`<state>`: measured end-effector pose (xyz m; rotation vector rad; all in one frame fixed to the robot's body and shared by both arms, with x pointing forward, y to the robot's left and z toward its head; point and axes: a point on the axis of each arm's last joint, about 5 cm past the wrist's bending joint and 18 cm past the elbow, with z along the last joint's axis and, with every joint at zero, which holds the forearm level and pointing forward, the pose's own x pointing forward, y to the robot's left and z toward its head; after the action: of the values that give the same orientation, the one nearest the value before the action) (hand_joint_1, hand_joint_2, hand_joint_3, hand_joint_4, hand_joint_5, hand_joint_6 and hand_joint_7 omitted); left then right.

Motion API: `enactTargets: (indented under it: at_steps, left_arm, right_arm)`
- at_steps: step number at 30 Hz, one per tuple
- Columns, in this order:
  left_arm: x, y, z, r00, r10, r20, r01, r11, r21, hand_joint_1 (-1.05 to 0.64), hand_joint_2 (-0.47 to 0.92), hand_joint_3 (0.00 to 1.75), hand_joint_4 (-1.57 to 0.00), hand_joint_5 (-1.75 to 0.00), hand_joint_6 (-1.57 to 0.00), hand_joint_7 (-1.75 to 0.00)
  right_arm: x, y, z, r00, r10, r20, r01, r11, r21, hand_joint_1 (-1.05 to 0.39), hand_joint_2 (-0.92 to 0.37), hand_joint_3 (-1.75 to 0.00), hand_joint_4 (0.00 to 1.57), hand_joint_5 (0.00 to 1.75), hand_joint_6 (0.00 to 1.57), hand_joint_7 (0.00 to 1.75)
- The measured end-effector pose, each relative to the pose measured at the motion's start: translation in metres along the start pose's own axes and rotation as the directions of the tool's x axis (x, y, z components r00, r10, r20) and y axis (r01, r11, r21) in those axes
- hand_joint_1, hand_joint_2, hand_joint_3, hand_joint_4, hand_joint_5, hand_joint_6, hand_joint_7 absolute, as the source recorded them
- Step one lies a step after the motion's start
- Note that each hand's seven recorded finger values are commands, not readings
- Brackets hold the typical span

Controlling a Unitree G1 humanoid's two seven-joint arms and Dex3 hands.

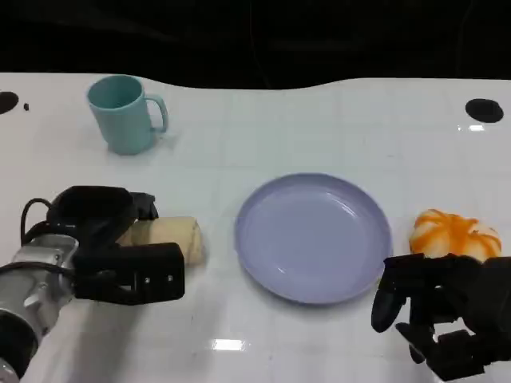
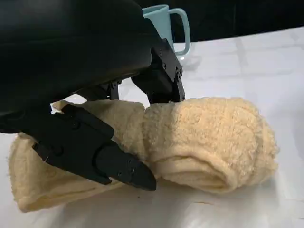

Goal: Grasp the towel on the left side of the plate with the left hand and place it into the plate.

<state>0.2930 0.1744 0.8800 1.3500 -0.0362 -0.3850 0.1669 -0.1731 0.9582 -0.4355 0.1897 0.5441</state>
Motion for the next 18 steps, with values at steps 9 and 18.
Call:
enactTargets:
  at_steps: [9, 18]
  left_arm:
    - [-0.005, 0.003, 0.004, 0.989, 0.146, 0.03, -0.143, 0.986, -0.085, -0.21, 0.74, 0.5, -0.83, -1.75, -0.62, -1.65]
    - [-0.004, 0.026, 0.022, 0.958, 0.268, 0.103, -0.253, 0.957, -0.142, -0.2, 0.55, 0.94, -0.85, -1.75, -0.63, -1.75]
  right_arm:
    - [0.0, 0.0, 0.0, 1.0, 0.0, 0.001, 0.0, 1.0, -0.001, 0.03, -0.63, -0.99, 0.69, 1.66, 0.68, 1.42]
    - [-0.001, -0.0008, 0.0, 1.0, 0.0, 0.0, 0.0, 1.0, 0.005, 0.03, -0.62, -1.0, 0.68, 1.68, 0.67, 1.43]
